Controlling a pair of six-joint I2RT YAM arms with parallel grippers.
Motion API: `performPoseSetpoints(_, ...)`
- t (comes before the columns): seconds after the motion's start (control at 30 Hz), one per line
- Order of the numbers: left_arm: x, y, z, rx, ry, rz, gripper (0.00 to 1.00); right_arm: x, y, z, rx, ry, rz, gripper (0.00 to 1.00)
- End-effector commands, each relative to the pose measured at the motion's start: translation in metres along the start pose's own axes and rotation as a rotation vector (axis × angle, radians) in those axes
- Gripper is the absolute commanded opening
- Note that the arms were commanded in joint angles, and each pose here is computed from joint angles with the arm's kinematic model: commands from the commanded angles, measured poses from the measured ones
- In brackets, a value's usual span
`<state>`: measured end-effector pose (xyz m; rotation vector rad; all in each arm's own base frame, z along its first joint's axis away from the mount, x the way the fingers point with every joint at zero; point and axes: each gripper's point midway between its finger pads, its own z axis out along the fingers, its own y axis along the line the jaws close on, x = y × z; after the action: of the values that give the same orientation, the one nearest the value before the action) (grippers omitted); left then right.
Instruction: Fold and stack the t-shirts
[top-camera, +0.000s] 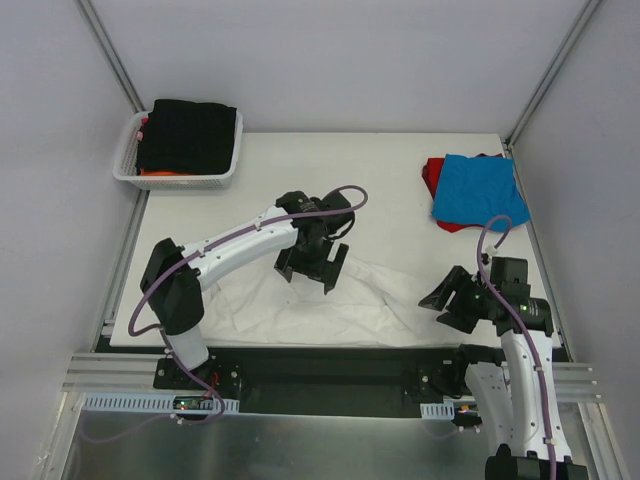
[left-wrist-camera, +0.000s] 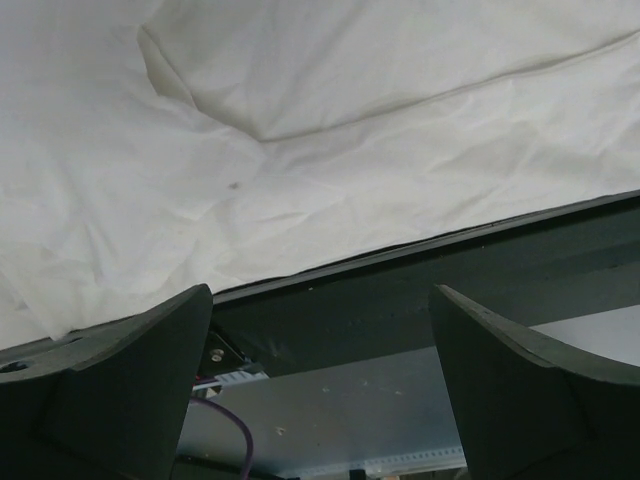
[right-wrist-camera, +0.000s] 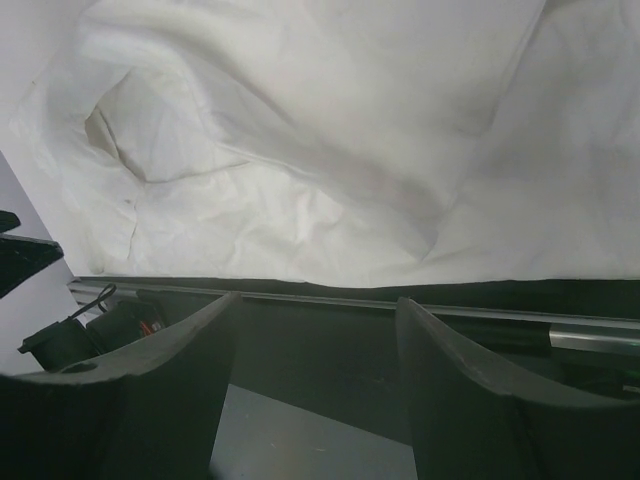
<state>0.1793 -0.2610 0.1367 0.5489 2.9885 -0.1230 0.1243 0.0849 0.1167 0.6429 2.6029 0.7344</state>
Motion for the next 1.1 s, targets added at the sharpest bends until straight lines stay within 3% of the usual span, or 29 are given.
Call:
performPoseSetpoints(0.0, 0.033, 0.002, -0.010, 0.020, 0.062, -0.115, 0.91, 0.005, 0.006, -0.004, -0.017, 0.025, 0.023, 0.66)
performPoseSetpoints(0.1, 0.053, 0.025, -0.003, -0.069, 0.072, -0.203, 0.92, 0.008, 0.006, -0.005, -0.021, 0.040, 0.023, 0.66)
performPoseSetpoints(0.3, 0.086, 0.052, 0.003, -0.091, 0.046, -0.443, 0.93, 0.016, 0.006, -0.012, -0.027, 0.052, 0.006, 0.66)
performPoseSetpoints(0.57, 0.117, 0.071, 0.023, -0.134, 0.039, -0.606, 0.91, 0.021, 0.013, -0.030, -0.034, 0.057, -0.031, 0.65)
performPoseSetpoints(0.87, 0.120, 0.087, 0.051, -0.182, -0.063, -0.835, 0.91, 0.029, 0.022, -0.046, -0.056, 0.081, -0.059, 0.65)
performPoseSetpoints(1.07, 0.112, 0.105, 0.063, -0.300, -0.113, -0.836, 0.91, 0.041, 0.018, -0.051, -0.051, 0.109, -0.068, 0.65)
